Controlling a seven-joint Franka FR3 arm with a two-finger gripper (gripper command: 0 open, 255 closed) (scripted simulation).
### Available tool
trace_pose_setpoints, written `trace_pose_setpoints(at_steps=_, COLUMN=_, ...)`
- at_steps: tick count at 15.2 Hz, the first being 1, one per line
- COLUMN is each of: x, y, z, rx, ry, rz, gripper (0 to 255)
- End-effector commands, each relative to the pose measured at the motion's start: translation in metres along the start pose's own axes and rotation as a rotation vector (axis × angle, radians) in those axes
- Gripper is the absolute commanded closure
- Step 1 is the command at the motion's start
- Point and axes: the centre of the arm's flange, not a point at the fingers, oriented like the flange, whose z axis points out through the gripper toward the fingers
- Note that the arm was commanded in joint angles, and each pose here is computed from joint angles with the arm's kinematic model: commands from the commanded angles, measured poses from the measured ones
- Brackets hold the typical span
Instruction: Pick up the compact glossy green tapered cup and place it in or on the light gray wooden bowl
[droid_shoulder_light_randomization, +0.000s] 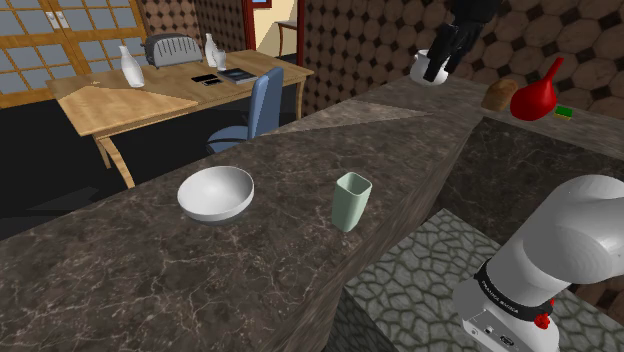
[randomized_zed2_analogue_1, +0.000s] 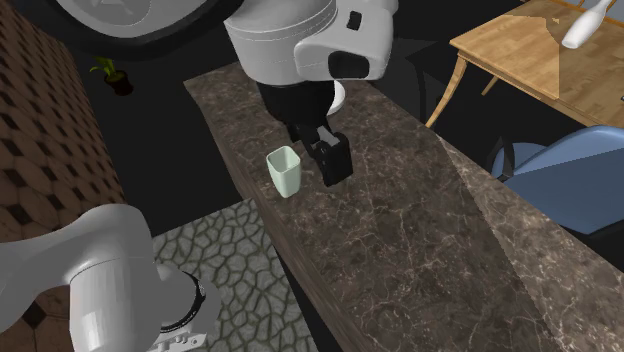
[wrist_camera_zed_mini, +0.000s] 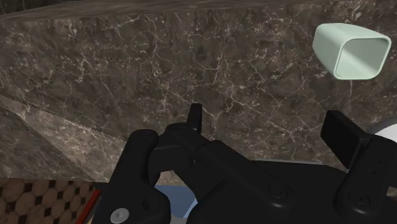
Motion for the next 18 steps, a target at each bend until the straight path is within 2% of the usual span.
trace_pose_setpoints(at_steps=1, x=0.0, y=0.0, z=0.0, rx=0.0, ry=0.0, rz=0.0, gripper=0)
trace_pose_setpoints(at_steps=18, x=0.003, y=-0.16, z=0.153, rx=0.028, ry=-0.026, rz=-0.037, gripper=0)
